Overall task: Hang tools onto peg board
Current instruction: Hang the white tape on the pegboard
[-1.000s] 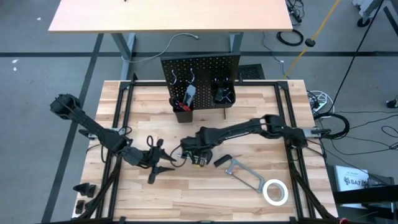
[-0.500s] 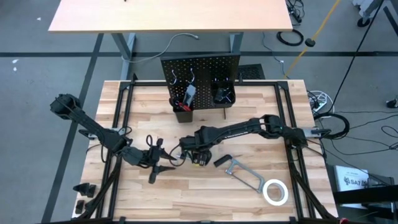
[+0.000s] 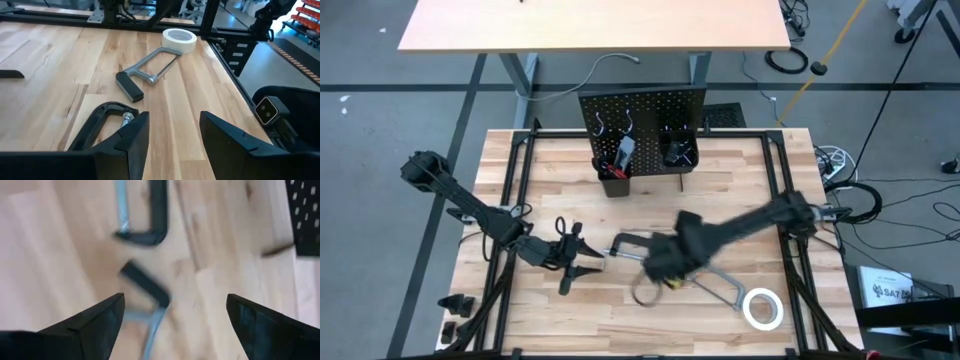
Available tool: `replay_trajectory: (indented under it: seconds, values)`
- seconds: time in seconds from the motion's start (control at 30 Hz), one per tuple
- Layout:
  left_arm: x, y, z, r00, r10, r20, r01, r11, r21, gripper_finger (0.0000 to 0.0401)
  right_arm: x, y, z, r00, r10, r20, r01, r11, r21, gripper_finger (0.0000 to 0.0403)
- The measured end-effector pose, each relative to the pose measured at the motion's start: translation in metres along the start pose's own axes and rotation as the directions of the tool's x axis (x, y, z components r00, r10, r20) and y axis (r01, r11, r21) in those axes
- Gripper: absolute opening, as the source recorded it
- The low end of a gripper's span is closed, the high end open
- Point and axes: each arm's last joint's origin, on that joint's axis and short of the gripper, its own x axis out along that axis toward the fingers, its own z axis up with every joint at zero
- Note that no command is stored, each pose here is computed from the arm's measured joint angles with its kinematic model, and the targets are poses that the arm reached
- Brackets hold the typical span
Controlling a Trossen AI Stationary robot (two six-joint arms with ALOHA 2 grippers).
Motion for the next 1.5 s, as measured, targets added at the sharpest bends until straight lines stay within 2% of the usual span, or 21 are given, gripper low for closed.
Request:
replay_trajectory:
  seconds: [0.27,0.4,0.53,0.77,0.87,1.13,1.33,1.5]
  values:
    - [0.0,-0.001,0.002,1.0,-0.005,0.018,0.005,1.0,-0.014,0.0177,-0.051,0.033,-0.07,0.998,0.057,0.035,-0.057,0.998,0.006,0.0341]
    - [0.0,-0.001,0.003,1.0,-0.007,0.027,0.008,1.0,-0.017,0.0177,-0.064,0.043,-0.1,0.995,0.093,0.029,-0.094,0.995,0.019,0.0341]
    - [0.0,-0.001,0.003,1.0,-0.007,0.028,0.008,1.0,-0.017,0.0177,-0.065,0.043,-0.126,0.997,0.08,0.017,-0.081,0.995,0.055,0.0341]
    - [0.0,-0.001,0.003,1.0,-0.007,0.027,0.007,1.0,-0.016,0.0177,-0.04,0.029,-0.173,0.989,0.032,-0.147,-0.012,0.991,0.135,0.0341]
    - [0.0,-0.001,0.003,1.0,-0.007,0.027,0.007,1.0,-0.016,0.0177,-0.026,0.021,-0.19,0.982,0.054,-0.182,-0.022,0.985,0.174,0.0341]
    - [0.0,-0.001,0.003,1.0,-0.007,0.027,0.007,1.0,-0.016,0.0177,0.011,-0.001,-0.231,0.963,0.149,-0.225,-0.084,0.958,0.275,0.0341]
    - [0.0,-0.001,0.003,1.0,-0.007,0.027,0.007,1.0,-0.015,0.0177,0.038,0.001,-0.252,0.943,0.25,-0.22,-0.182,0.94,0.288,0.0341]
    - [0.0,-0.001,0.003,1.0,-0.007,0.026,0.007,1.0,-0.015,0.0177,0.054,0.002,-0.265,0.947,0.226,-0.229,-0.159,0.947,0.28,0.0341]
